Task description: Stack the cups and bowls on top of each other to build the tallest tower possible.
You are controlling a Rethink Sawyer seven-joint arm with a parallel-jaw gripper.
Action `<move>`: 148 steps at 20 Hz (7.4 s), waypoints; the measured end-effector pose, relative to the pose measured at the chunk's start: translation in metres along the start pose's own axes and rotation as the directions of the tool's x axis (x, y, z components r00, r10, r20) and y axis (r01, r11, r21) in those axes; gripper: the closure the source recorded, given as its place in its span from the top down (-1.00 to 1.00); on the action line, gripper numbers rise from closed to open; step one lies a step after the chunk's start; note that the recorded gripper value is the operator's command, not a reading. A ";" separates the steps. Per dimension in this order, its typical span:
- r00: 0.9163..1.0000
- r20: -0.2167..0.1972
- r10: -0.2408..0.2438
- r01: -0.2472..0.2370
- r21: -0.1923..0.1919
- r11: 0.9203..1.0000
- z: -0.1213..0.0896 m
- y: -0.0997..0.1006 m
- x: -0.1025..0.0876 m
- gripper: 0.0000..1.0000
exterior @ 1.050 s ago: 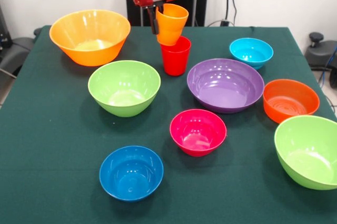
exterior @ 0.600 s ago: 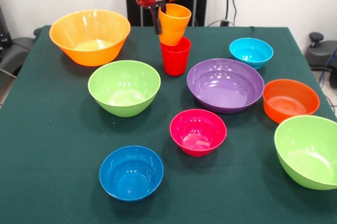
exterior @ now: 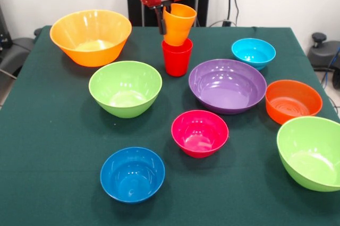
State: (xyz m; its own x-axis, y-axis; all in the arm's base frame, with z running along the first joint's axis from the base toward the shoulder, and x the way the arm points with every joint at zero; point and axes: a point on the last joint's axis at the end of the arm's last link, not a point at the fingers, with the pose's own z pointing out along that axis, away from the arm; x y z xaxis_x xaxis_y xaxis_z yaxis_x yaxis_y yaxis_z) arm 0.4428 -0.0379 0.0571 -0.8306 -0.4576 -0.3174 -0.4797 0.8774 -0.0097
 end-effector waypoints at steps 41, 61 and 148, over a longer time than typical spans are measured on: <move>0.997 -0.075 0.000 -0.001 -0.017 1.000 0.001 0.020 -0.024 1.00; 0.990 -0.139 0.009 -0.016 -0.050 0.999 0.027 0.066 -0.086 1.00; 0.996 0.033 -0.088 0.071 0.353 0.933 0.092 -0.027 -0.161 1.00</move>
State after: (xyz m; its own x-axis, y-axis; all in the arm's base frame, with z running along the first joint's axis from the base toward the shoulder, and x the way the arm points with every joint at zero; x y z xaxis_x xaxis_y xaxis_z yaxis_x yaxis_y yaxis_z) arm 0.6159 0.0256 0.0210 -0.7751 -0.5282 -0.3468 -0.4063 0.8369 -0.3667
